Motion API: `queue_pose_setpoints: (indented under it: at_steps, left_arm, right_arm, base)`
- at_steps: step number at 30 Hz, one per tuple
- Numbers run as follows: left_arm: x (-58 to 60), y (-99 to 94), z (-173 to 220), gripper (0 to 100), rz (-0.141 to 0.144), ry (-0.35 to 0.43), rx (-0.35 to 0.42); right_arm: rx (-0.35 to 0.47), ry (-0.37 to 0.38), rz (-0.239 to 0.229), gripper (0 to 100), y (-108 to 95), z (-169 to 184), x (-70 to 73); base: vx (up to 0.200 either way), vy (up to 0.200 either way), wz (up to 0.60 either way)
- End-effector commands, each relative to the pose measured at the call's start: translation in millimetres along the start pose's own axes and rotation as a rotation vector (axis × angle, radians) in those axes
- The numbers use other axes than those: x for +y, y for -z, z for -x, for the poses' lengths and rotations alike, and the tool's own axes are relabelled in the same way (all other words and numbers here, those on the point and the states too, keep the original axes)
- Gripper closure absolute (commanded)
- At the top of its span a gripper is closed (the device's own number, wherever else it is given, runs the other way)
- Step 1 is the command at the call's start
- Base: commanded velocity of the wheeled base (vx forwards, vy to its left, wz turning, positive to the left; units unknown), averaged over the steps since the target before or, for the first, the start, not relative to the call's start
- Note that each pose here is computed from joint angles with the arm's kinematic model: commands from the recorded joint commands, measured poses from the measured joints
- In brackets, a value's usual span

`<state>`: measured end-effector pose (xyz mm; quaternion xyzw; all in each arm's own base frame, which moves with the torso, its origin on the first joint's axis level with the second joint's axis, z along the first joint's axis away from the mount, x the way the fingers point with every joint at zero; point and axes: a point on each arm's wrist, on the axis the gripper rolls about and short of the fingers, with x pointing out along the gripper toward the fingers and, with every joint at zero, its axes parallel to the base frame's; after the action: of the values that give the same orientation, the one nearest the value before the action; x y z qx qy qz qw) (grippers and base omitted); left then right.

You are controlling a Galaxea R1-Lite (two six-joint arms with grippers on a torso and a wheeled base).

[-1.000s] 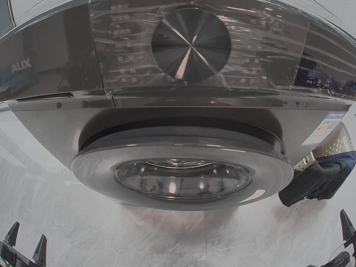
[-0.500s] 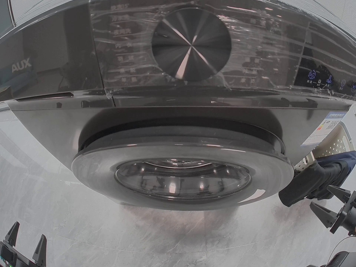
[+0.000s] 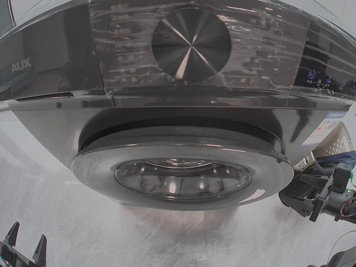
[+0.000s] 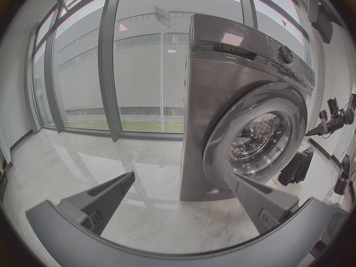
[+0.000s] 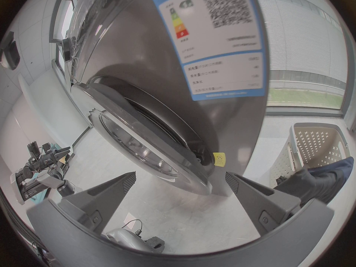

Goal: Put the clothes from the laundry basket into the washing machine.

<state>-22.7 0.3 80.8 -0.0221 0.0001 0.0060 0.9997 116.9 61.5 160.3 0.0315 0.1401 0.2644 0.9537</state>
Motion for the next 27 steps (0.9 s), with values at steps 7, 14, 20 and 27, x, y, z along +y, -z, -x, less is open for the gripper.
queue_pose_setpoints:
  at_steps: [7,14,20,27]
  left_arm:
    - [0.2,4.7,-0.4,0,0.000,-0.001,0.006]
    - [0.2,4.7,-0.4,0,0.000,-0.001,0.006]
    - [0.2,4.7,-0.4,0,0.000,-0.001,0.006]
    - [0.2,4.7,-0.4,0,0.000,-0.001,0.006]
  right_arm:
    - [0.072,-0.038,0.002,0,-2.9,-26.2,5.8]
    - [0.080,-0.040,0.004,0,-6.6,-34.5,6.5]
    - [0.076,-0.064,0.010,0,-6.9,-43.7,10.8]
    - [0.098,-0.080,0.019,0,2.8,-39.3,12.5]
  base:
    - [0.000,0.000,0.00]
    - [0.000,0.000,0.00]
    - [0.000,0.000,0.00]
    - [0.000,0.000,0.00]
